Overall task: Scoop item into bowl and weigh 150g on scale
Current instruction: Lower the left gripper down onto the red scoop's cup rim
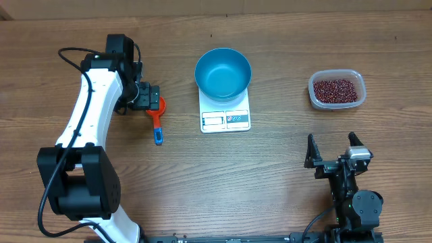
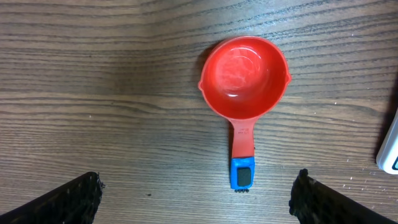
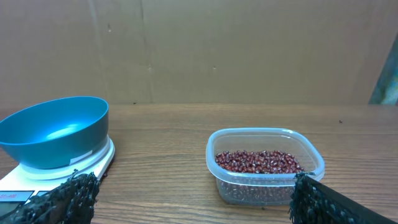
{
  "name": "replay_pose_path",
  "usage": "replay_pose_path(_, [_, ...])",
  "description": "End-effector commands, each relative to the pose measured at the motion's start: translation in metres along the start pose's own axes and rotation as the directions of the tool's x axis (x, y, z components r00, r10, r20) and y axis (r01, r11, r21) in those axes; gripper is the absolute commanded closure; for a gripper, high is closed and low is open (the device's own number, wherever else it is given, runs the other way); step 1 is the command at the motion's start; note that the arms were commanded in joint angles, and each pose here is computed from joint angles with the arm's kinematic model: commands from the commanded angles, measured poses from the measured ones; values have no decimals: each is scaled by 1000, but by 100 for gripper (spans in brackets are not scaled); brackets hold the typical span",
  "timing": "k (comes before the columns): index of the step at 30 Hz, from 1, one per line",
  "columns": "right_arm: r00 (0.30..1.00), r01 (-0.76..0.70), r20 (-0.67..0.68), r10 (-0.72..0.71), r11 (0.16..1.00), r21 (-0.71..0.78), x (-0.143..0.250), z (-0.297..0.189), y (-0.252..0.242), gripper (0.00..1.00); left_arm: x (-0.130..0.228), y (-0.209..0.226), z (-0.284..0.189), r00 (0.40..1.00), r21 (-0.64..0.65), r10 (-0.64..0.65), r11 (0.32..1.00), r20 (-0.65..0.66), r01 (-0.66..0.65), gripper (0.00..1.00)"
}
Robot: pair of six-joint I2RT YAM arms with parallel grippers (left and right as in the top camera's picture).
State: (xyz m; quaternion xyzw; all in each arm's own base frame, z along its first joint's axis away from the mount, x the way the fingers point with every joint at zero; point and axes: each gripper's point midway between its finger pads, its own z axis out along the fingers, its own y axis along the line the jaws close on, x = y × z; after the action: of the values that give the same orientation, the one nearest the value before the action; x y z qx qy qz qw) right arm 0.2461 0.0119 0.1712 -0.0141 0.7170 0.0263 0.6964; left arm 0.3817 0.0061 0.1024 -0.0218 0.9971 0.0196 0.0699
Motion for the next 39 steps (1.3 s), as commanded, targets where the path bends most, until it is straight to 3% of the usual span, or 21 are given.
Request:
replay_pose_path(1, [1000, 1, 4, -1, 1000, 4, 2, 0, 0, 0, -3, 1, 2, 1000, -12, 25, 1000, -2, -25, 0])
replay_pose_path(15, [1000, 1, 4, -1, 1000, 4, 2, 0, 0, 0, -18, -1, 22, 996, -10, 18, 1000, 82, -17, 0])
replay_pose_path(24, [1000, 1, 4, -1, 1000, 4, 2, 0, 0, 0, -5, -1, 47, 997, -11, 18, 1000, 70, -18, 0])
replay_pose_path(39, [1000, 1, 4, -1, 1000, 4, 2, 0, 0, 0, -16, 14, 48, 993, -10, -31, 999, 112, 32, 0])
